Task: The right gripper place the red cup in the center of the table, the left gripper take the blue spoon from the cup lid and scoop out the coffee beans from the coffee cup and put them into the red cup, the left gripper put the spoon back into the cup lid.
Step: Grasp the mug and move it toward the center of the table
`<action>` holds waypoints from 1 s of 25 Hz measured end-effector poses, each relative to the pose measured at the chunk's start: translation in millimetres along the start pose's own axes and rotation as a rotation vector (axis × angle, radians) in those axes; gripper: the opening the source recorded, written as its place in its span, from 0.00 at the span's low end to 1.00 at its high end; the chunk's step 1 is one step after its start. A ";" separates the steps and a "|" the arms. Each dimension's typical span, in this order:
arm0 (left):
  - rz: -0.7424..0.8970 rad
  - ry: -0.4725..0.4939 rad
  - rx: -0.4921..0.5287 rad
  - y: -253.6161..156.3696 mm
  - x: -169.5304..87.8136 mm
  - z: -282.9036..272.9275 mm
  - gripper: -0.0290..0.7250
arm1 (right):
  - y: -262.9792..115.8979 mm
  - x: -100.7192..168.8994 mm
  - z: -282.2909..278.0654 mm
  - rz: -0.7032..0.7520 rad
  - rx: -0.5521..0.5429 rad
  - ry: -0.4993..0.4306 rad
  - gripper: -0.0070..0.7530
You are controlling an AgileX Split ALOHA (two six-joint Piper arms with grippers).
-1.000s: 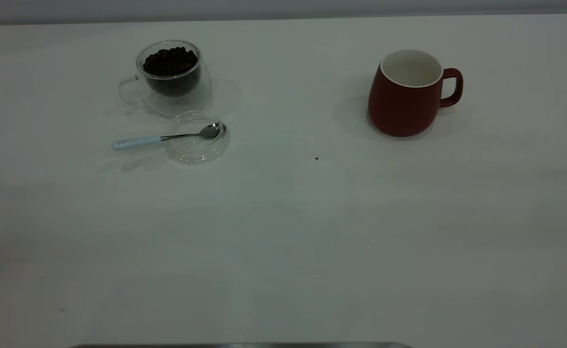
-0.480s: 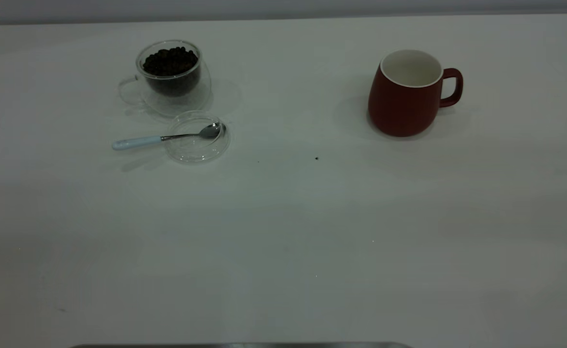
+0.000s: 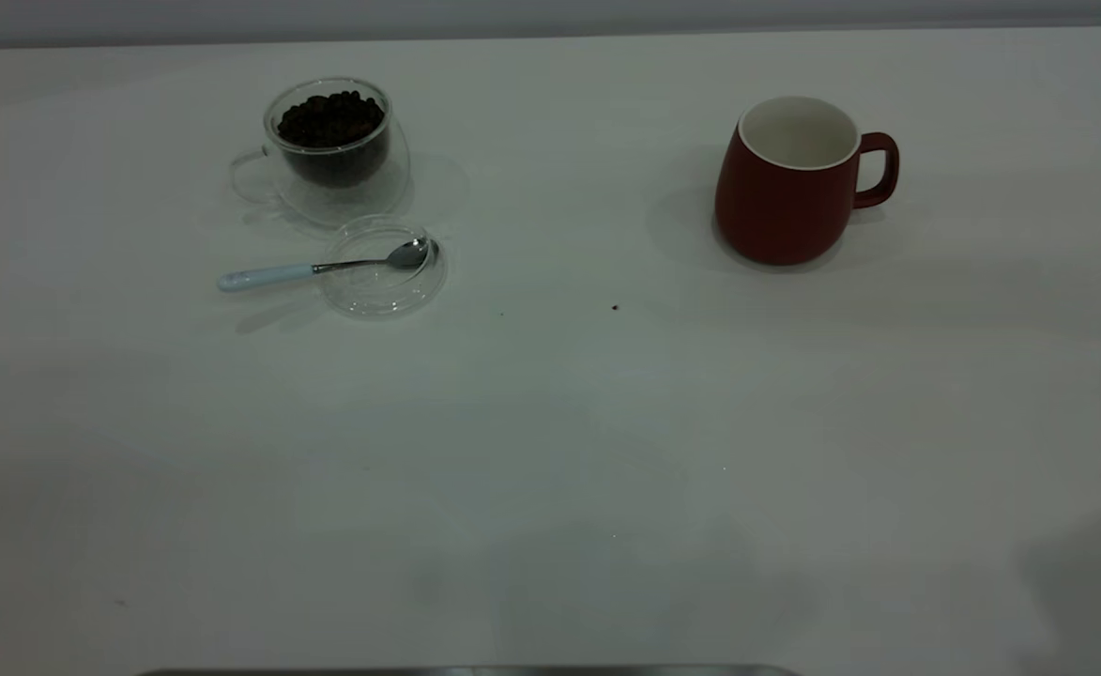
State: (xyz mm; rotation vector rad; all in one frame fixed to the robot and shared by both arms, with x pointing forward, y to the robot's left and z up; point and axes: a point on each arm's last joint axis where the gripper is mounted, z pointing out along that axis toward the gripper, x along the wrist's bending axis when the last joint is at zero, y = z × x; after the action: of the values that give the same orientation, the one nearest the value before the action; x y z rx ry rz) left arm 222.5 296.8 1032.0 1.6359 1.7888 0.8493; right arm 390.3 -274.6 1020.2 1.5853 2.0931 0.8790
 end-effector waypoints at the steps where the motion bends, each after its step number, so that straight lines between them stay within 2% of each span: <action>1: 0.000 0.000 0.000 0.0 0.0 0.0 0.49 | 3.8 -3.0 11.1 0.008 0.002 0.007 0.71; 5: 0.000 0.000 0.000 0.0 0.0 0.0 0.49 | 15.0 -17.3 54.3 0.070 -0.013 -0.005 0.74; 12: 0.000 0.000 0.000 0.0 0.0 0.0 0.49 | 41.7 -41.4 121.5 0.131 0.024 -0.016 0.75; 19: 0.000 0.000 0.000 0.0 0.0 0.0 0.49 | 69.9 -80.8 194.5 0.257 0.030 -0.103 0.75; 21: 0.000 0.000 0.000 0.0 0.0 0.0 0.49 | 71.0 -97.6 218.3 0.315 0.048 -0.086 0.75; 25: 0.000 0.000 0.000 0.0 0.0 0.0 0.49 | 70.0 -117.9 256.1 0.393 0.075 0.013 0.75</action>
State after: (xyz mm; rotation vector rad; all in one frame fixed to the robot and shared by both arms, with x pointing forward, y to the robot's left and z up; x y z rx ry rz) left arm 222.5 296.8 1032.0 1.6359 1.7887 0.8493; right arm 636.4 -309.5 869.7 2.0798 1.8703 0.9420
